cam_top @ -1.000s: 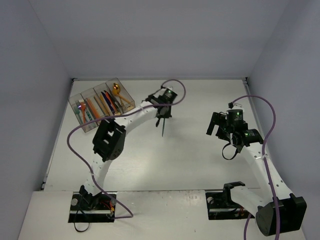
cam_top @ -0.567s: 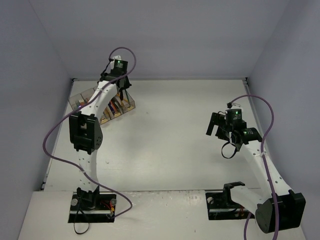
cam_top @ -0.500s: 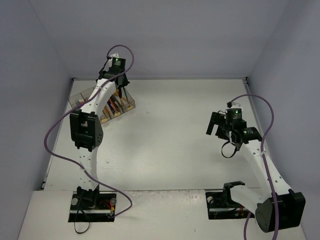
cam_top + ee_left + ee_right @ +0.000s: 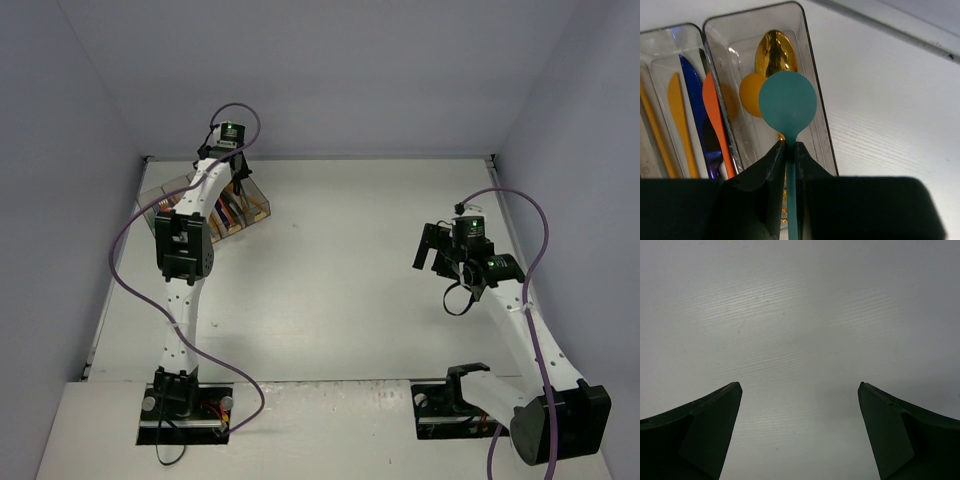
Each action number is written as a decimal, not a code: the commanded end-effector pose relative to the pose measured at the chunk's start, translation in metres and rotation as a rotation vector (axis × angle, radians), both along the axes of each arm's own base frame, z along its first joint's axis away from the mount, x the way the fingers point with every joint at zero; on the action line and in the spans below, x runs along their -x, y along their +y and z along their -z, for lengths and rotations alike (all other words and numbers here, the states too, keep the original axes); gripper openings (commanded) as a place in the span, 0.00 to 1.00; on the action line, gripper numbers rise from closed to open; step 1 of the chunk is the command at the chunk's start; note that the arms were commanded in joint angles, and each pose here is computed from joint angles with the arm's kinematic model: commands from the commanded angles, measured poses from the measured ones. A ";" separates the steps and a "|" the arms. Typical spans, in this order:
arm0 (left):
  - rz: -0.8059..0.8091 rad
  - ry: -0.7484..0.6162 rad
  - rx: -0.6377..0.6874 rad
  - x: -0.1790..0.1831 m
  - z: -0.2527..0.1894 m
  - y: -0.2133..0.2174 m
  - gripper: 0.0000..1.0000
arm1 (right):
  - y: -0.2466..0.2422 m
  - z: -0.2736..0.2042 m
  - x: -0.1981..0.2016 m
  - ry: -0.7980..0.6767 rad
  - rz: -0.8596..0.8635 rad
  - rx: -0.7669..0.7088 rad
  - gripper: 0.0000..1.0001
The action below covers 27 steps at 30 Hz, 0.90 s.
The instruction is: Sort the eating utensils into containers
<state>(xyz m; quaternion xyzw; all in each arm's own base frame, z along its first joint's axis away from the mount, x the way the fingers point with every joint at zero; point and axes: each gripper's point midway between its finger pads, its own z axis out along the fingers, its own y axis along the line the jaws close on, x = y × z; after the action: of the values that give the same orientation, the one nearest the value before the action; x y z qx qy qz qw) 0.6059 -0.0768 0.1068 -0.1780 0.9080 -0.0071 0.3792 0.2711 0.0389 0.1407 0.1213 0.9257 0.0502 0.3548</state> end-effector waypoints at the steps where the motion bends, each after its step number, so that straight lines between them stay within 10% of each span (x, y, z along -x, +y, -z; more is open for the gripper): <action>1: 0.009 -0.195 -0.003 -0.017 -0.086 0.005 0.15 | -0.001 -0.022 -0.015 -0.065 0.008 -0.002 1.00; 7: 0.015 -0.212 -0.039 -0.012 -0.097 0.010 0.38 | -0.001 -0.026 -0.016 -0.075 0.001 0.002 1.00; 18: 0.075 -0.280 -0.121 0.013 -0.140 0.000 0.44 | 0.002 -0.041 -0.022 -0.112 -0.026 0.002 1.00; 27: 0.133 -0.500 -0.248 0.114 -0.258 0.001 0.49 | -0.011 -0.120 -0.040 -0.311 -0.001 0.064 1.00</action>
<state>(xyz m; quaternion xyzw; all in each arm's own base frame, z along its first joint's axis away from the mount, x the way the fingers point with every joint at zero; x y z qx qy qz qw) 0.5272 -0.0869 0.2405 -0.0674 0.8734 0.0295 0.4814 0.2949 0.0396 0.2004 0.0995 0.9013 0.0559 0.4179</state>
